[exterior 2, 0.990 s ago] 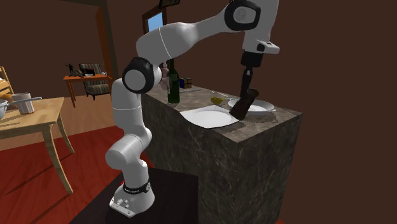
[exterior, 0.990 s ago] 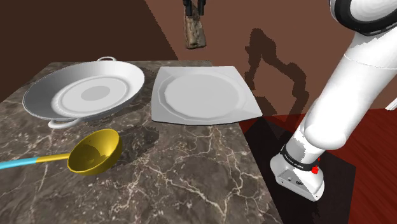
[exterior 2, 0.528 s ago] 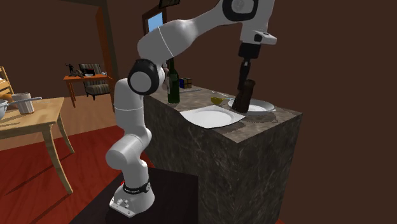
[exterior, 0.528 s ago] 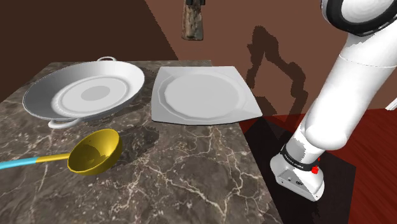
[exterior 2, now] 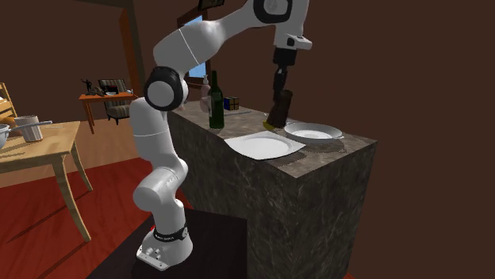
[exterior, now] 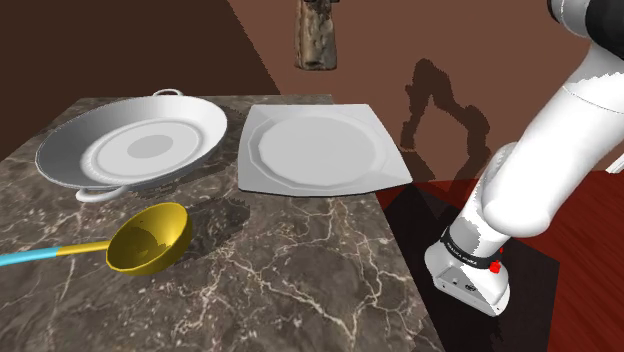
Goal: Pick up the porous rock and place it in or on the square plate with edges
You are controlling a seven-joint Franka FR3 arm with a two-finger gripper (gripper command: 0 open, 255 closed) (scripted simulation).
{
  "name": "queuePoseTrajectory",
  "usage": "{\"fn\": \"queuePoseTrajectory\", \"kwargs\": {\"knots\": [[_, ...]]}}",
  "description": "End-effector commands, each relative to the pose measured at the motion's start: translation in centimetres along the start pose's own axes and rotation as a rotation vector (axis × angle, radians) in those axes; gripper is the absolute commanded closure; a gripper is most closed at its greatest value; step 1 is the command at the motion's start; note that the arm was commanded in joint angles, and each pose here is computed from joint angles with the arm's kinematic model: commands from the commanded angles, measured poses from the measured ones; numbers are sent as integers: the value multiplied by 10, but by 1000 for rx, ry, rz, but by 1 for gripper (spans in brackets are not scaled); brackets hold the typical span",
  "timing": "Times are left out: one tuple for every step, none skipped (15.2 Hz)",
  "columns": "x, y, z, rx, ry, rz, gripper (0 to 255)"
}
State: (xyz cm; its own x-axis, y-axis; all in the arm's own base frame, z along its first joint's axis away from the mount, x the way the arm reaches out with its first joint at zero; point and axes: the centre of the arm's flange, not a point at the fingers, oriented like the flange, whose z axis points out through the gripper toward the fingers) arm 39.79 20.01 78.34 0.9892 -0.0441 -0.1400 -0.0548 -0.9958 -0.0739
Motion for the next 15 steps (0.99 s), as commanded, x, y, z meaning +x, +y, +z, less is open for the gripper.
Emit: {"fn": "queuePoseTrajectory", "kwargs": {"knots": [[-21, -11, 0, 0, 0, 2, 255], [-32, -18, 0, 0, 0, 2, 255], [-43, -25, -1, 0, 0, 2, 255], [-55, -32, -1, 0, 0, 2, 255], [-66, -39, -2, 0, 0, 2, 255], [-74, -44, -2, 0, 0, 2, 255], [-73, -44, 3, 0, 0, 2, 255], [-72, -44, 8, 0, 0, 2, 255], [-72, -43, 13, 0, 0, 2, 255], [-71, -43, 19, 0, 0, 2, 255], [-70, -42, 24, 0, 0, 2, 255], [-70, -42, 29, 0, 0, 2, 255], [-69, -42, 34, 0, 0, 2, 255], [-68, -41, 39, 0, 0, 2, 255], [-67, -41, 45, 0, 0, 2, 255]]}}
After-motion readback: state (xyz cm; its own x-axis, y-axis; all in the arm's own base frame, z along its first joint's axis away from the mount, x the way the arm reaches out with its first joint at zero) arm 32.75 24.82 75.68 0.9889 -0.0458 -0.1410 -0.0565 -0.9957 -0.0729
